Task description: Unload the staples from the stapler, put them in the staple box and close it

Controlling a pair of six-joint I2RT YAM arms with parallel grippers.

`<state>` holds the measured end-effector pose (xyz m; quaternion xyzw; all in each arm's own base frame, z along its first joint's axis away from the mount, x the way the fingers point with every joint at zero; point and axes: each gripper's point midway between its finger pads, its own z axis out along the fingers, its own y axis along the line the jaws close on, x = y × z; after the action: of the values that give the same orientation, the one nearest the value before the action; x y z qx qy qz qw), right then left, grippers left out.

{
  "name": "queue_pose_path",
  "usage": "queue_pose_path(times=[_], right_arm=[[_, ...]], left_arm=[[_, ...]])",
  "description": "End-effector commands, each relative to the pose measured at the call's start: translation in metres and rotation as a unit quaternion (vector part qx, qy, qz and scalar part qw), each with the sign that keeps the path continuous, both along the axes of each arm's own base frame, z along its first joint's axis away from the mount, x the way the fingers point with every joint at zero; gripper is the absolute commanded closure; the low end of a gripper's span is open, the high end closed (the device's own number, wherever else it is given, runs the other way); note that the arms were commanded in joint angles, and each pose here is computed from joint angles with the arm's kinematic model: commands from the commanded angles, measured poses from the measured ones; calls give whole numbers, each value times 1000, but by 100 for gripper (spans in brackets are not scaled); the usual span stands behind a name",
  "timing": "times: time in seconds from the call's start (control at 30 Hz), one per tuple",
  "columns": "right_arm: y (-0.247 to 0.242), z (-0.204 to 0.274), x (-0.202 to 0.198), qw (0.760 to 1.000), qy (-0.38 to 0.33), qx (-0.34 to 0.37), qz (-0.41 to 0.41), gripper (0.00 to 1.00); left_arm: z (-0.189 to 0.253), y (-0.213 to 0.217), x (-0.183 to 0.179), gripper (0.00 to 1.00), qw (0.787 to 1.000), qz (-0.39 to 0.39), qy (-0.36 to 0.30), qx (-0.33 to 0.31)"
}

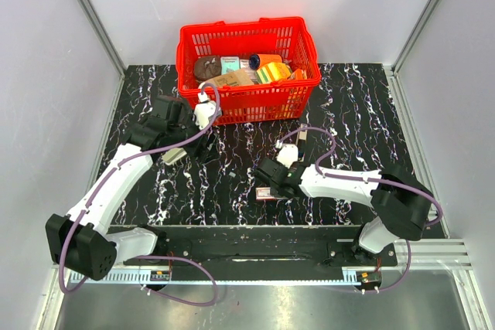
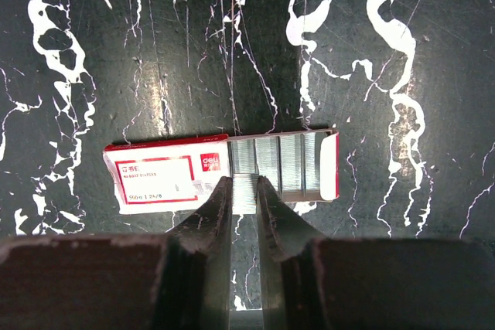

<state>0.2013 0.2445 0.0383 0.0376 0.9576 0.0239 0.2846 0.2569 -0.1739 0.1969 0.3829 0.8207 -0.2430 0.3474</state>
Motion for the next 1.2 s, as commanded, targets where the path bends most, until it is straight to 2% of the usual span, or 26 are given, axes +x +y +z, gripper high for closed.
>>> queue_pose_path(times=[0.0, 1.17], right_arm=[[2, 3, -3, 1000, -1, 1, -3, 100], [0, -4, -7, 1000, 2, 1, 13, 95]], left_arm=[[13, -4, 2, 29, 999, -9, -31, -14], [8, -5, 0, 30, 1000, -10, -22, -14]])
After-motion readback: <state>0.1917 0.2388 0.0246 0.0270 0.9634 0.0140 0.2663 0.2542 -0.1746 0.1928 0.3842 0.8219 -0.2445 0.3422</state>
